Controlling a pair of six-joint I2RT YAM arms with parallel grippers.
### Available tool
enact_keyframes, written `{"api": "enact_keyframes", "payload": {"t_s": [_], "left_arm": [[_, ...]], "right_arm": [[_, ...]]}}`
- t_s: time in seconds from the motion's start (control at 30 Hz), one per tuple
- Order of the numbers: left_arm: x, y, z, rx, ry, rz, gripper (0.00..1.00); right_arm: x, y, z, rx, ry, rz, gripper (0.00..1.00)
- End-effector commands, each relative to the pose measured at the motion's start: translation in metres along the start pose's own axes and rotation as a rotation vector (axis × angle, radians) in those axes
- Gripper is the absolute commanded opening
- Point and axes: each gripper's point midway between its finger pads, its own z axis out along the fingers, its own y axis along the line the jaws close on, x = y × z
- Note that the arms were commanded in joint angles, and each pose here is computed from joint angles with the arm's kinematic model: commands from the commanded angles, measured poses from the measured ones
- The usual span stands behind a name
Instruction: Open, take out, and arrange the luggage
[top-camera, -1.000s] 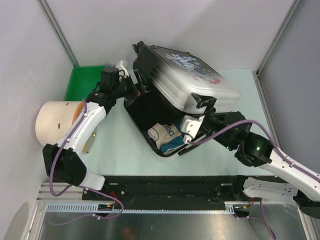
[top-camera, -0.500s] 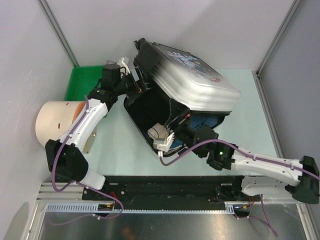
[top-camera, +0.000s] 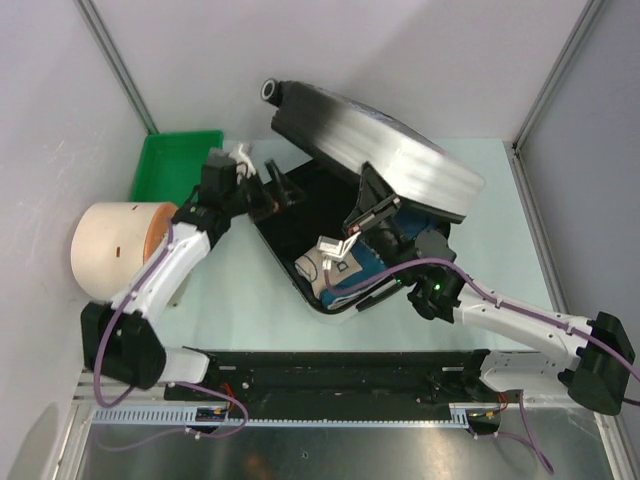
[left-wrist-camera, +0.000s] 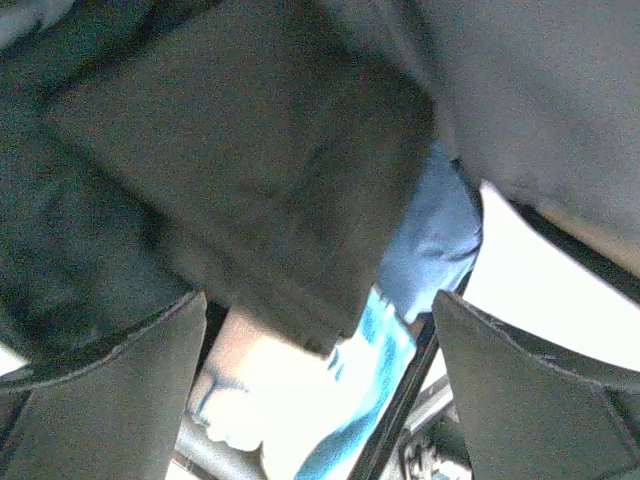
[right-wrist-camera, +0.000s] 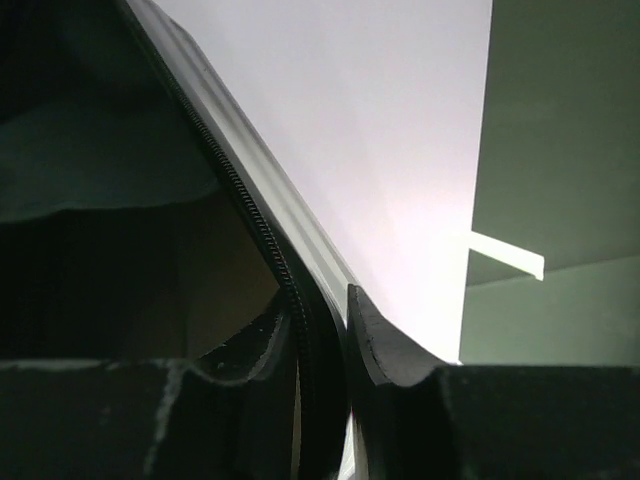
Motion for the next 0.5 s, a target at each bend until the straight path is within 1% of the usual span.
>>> {"api": "enact_keyframes", "payload": {"t_s": [0.0,0.03,0.07,0.13,0.2,0.23,0.27,0.3,0.33,0.37,0.4,0.43,0.47], "left_arm": [[0.01,0.037,-0.041,-0.085,-0.093,-0.09,1.0],[0.025,0.052,-0.053,-0.105,-0.096,-0.129,1.0],[0.028,0.067,-0.06,-0.132,-0.11,-0.163,1.0],[0.06,0.086,-0.069,-0.156,-0.065,-0.204,1.0],[0.08,0.091,-0.07,-0.154,-0.029,-0.234,1.0],[0.097,0.098,-0.068,-0.167,0.004,-0.279,1.0],[0.107,0.097,-0.064,-0.166,0.04,-0.274,1.0],[0.112,0.098,-0.06,-0.174,0.057,-0.259,1.0],[0.121,0.091,-0.055,-0.157,0.098,-0.225,1.0],[0.129,0.094,-0.046,-0.169,0.145,-0.225,1.0],[0.132,0.091,-0.041,-0.162,0.168,-0.217,1.0],[0.136,0.081,-0.035,-0.136,0.2,-0.188,1.0],[0.138,0.082,-0.024,-0.137,0.224,-0.177,1.0]], "right_arm": [[0.056,-0.017,-0.001,0.077,0.161,0.043,0.0],[0.062,-0.018,-0.001,0.084,0.175,0.05,0.0],[0.074,-0.018,-0.001,0.093,0.199,0.059,0.0],[0.082,-0.017,0.0,0.097,0.208,0.065,0.0],[0.096,-0.017,0.001,0.112,0.225,0.075,0.0],[0.101,-0.017,0.002,0.118,0.234,0.079,0.0],[0.106,-0.019,0.003,0.129,0.243,0.086,0.0],[0.121,-0.015,0.004,0.127,0.277,0.084,0.0],[0.13,-0.014,0.004,0.131,0.295,0.09,0.0],[0.141,-0.018,0.005,0.143,0.314,0.091,0.0],[0.16,-0.015,0.002,0.139,0.357,0.078,0.0],[0.169,-0.014,0.001,0.143,0.367,0.083,0.0],[0.177,-0.016,0.0,0.152,0.379,0.078,0.0]]}}
